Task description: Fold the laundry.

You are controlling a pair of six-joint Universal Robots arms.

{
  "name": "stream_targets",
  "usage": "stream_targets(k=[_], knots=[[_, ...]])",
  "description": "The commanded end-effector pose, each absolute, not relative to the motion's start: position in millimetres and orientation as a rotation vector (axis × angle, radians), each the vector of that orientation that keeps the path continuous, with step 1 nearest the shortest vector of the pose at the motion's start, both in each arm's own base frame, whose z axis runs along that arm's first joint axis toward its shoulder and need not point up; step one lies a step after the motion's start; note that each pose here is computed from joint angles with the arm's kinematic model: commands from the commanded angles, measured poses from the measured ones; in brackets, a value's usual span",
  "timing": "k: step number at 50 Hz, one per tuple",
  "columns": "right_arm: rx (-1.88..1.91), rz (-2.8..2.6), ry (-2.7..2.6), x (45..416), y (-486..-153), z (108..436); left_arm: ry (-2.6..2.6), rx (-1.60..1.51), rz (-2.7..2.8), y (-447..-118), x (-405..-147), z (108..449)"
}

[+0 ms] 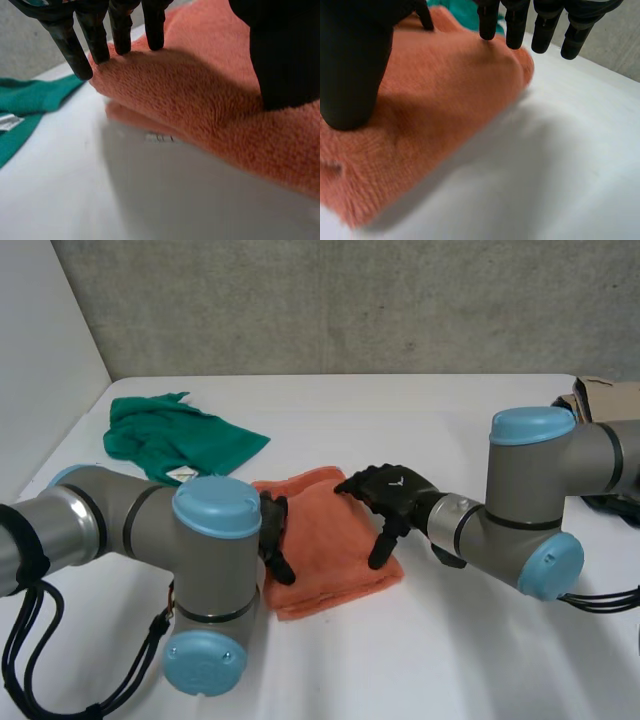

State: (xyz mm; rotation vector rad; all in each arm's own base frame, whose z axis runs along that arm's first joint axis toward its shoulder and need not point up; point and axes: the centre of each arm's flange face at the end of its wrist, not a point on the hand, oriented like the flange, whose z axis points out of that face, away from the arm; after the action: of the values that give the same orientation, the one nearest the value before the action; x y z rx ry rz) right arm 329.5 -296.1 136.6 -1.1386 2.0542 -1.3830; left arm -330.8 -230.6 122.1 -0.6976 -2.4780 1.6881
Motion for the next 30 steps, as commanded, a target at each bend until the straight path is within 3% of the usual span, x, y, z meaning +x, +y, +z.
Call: stream_targets(k=[1, 11, 20, 30], knots=[[-1.292, -1.505, 2.104, 324.2, -293.3, 140.4, -2.451, -0.734, 1.693, -230.0, -332.6, 128.9], [-1.29, -1.747, 1.913, 324.5, -262.4, 180.6, -2.089, -0.777, 1.735, -230.4, -336.7, 207.7], [-1.377, -1.683, 1.782, 327.7, -198.1, 141.1, -1.789, -0.876, 1.678, -222.9, -322.8, 258.9], [-1.41, -1.694, 1.742, 335.4, -193.6, 115.7, -1.759, -0.904, 1.637, -215.2, -324.1, 257.9]])
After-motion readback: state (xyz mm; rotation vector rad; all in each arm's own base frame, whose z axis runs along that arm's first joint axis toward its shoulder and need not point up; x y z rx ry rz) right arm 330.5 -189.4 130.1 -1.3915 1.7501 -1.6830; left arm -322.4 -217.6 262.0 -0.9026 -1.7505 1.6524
